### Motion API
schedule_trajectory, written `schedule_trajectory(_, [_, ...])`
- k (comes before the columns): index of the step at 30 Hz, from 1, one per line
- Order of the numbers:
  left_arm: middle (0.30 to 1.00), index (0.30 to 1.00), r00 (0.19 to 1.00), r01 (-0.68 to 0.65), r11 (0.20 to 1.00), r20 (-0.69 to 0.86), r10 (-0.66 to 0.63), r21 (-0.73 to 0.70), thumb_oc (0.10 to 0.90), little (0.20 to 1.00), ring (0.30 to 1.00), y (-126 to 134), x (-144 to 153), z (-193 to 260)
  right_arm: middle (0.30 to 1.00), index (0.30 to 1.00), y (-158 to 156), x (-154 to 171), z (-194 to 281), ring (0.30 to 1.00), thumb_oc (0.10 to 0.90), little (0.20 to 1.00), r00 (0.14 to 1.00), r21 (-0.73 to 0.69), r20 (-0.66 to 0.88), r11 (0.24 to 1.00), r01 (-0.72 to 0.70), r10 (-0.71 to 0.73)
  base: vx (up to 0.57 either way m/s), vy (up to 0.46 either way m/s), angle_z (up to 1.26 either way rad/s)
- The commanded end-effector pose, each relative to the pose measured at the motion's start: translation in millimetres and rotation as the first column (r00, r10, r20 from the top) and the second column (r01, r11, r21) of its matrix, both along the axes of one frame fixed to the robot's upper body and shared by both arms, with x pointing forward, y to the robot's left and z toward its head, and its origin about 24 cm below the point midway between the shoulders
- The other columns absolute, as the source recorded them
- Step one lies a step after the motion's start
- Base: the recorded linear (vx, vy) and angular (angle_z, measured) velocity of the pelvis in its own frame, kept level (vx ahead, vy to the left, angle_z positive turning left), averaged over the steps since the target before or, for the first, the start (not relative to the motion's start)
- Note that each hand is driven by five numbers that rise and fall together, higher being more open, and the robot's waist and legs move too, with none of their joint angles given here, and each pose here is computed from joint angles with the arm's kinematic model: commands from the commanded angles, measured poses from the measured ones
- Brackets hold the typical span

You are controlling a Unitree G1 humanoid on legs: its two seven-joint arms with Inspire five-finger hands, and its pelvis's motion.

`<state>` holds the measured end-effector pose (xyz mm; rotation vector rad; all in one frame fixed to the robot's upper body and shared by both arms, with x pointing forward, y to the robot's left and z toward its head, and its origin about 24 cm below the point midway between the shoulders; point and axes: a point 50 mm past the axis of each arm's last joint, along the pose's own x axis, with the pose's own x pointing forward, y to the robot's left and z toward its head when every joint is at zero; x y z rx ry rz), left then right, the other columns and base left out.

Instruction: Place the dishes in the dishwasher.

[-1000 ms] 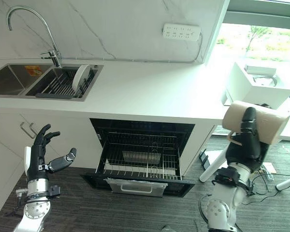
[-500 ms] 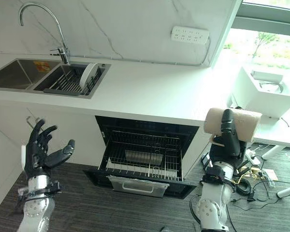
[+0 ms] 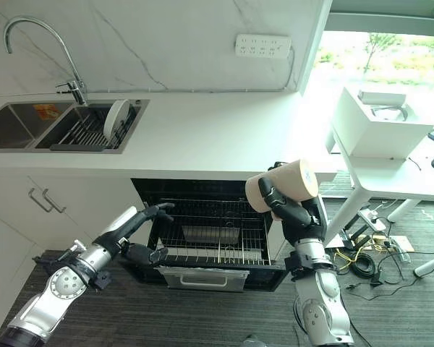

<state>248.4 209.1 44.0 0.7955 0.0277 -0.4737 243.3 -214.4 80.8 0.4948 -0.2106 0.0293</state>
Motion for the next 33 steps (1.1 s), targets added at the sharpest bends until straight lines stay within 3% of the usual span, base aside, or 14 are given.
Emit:
schedule_trajectory(1, [0.900, 0.900, 0.987, 0.039, 0.994, 0.149, -0.053, 0.099, 0.800, 0.900, 0.900, -3, 28, 42, 0.300, 0.300, 1, 7, 57, 0.300, 0.400, 0.300, 0.957, -0.079, 0.282, 0.996, -0.040, 0.061, -0.04, 0.015, -0.15])
schedule_trajectory(17, [0.900, 0.900, 0.982, -0.023, 0.963, -0.176, 0.072, 0.268, 0.800, 0.900, 0.900, 2, 39, -16, 0.300, 0.300, 8, 10, 62, 0.300, 0.400, 0.300, 0.953, -0.112, 0.274, 0.988, -0.106, 0.133, -0.01, 0.007, -0.06])
schedule_trajectory(25, [0.900, 0.900, 0.914, 0.146, 0.927, -0.406, 0.007, 0.344, 0.800, 0.900, 0.900, -14, 25, -55, 0.300, 0.300, 13, 13, 66, 0.300, 0.400, 0.300, 0.948, -0.120, 0.275, 0.984, -0.133, 0.162, 0.00, 0.000, 0.00])
schedule_trajectory(29, [0.900, 0.900, 0.766, 0.258, 0.938, -0.640, -0.052, 0.232, 0.800, 0.900, 0.900, -29, 1, -86, 0.300, 0.300, 14, 13, 67, 0.300, 0.400, 0.300, 0.946, -0.130, 0.270, 0.980, -0.149, 0.179, 0.01, 0.003, 0.00])
schedule_trajectory(33, [0.900, 0.900, 0.476, 0.301, 0.954, -0.863, -0.169, -0.020, 0.800, 0.900, 0.900, -41, -35, -109, 0.300, 0.300, 15, 14, 65, 0.300, 0.400, 0.300, 0.949, -0.164, 0.235, 0.971, -0.174, 0.210, 0.07, 0.029, 0.00])
